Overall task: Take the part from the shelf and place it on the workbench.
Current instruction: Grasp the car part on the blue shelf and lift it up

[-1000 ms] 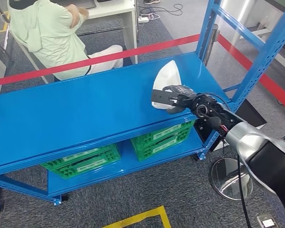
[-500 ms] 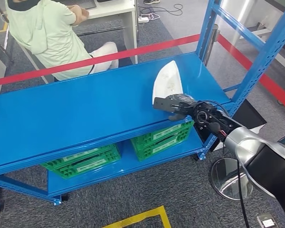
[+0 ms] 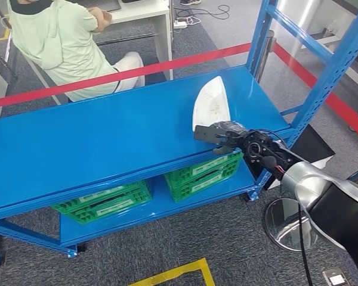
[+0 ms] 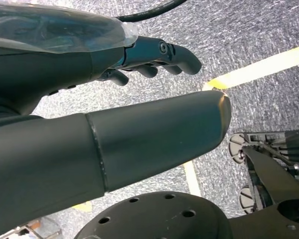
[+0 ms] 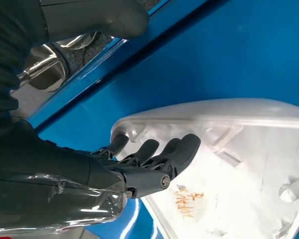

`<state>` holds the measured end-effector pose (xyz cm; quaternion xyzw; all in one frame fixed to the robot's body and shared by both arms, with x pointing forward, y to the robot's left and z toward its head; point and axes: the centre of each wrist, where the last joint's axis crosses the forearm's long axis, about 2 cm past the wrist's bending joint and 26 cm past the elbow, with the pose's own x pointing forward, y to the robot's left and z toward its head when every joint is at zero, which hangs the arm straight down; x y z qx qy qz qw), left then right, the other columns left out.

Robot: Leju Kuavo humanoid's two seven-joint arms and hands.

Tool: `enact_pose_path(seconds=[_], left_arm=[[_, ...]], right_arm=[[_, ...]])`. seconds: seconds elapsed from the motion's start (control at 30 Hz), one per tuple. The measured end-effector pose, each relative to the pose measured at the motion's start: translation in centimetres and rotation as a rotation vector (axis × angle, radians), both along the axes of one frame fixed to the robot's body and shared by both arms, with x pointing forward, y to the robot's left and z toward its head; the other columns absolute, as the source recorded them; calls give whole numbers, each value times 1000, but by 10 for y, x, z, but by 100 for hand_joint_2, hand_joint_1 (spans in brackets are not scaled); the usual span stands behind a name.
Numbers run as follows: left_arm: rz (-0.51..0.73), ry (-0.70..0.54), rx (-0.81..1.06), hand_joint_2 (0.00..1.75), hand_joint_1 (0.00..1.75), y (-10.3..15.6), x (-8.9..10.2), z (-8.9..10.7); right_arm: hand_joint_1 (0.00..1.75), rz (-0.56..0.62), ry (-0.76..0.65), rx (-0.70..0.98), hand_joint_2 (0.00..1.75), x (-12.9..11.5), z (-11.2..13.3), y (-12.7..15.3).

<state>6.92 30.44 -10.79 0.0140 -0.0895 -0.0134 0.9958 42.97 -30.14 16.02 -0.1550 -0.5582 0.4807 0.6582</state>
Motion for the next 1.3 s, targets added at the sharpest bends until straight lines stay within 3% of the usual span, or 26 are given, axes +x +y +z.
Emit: enact_pose_path(seconds=[0.1, 0.2, 0.27, 0.33, 0.43, 0.6, 1.3], left_arm=[[0, 0, 1, 0, 0, 0, 0, 0], [0, 0, 1, 0, 0, 1, 0, 0], [-1, -1, 1, 0, 0, 1, 0, 0], [-1, -1, 1, 0, 0, 1, 1, 0], [-3, -2, 1, 0, 0, 1, 1, 0], [-10, -3, 2, 0, 0, 0, 2, 0], [-20, -8, -5, 0, 0, -1, 5, 1]], right_arm=[[53, -3, 0, 0, 175, -1, -2, 0], [73, -6, -2, 1, 175, -2, -3, 0], [96, -6, -1, 1, 175, -2, -4, 0], [130, -6, 0, 1, 175, -2, -4, 0], [157, -6, 0, 2, 175, -2, -4, 0], [162, -7, -3, 3, 175, -2, -4, -1], [153, -5, -5, 4, 175, -2, -2, 2]])
